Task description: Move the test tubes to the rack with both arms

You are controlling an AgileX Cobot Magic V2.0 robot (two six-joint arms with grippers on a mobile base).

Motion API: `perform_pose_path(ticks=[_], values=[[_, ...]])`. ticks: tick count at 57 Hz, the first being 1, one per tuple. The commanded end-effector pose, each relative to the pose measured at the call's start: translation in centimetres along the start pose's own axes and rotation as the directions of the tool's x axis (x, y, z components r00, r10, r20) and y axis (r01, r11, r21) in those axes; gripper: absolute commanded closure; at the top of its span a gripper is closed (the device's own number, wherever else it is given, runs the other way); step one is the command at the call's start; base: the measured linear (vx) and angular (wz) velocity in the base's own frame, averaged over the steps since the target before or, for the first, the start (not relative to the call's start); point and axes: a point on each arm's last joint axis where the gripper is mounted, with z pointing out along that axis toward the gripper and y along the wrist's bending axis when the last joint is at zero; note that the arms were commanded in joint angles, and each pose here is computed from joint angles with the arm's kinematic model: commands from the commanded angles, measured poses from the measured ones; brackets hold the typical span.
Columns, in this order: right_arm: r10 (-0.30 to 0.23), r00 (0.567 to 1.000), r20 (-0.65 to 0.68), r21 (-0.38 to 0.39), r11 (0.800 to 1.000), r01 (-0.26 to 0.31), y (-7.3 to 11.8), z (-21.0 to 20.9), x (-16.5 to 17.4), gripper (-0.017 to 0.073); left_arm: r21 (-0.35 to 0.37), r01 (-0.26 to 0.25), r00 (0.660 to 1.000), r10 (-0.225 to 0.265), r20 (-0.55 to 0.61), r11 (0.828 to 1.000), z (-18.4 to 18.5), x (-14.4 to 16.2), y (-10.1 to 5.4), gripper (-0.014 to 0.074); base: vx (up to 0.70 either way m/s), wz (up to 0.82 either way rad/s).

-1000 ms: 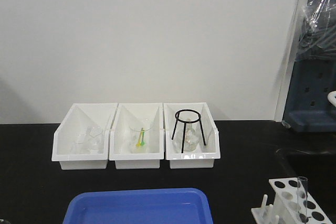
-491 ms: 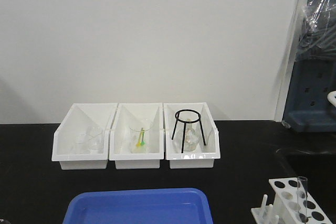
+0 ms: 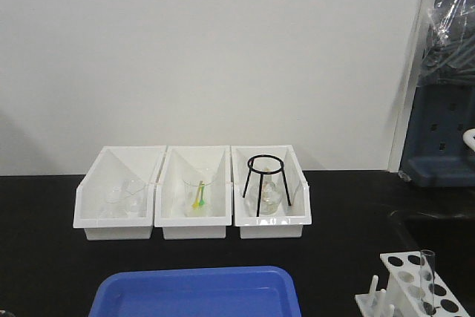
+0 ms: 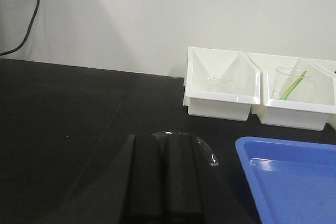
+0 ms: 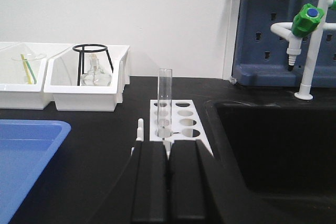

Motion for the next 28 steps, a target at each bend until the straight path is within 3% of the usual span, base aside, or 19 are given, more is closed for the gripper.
perform_pose_path(ticks=[1, 28], values=[[-0.001, 0.997, 0.082, -0.004, 1.000, 0.001, 0.06, -0.06, -0.40, 0.0571, 0.026, 0.006, 0.993, -0.010, 0.116, 1.000, -0.33, -1.64, -0.28, 0.0598, 0.00, 0.00], [-0.001, 0.997, 0.082, -0.004, 1.000, 0.001, 0.06, -0.06, -0.40, 0.0569, 0.026, 0.006, 0.993, -0.010, 0.116, 1.000, -0.33, -1.64, -0.28, 0.0598, 0.00, 0.00]])
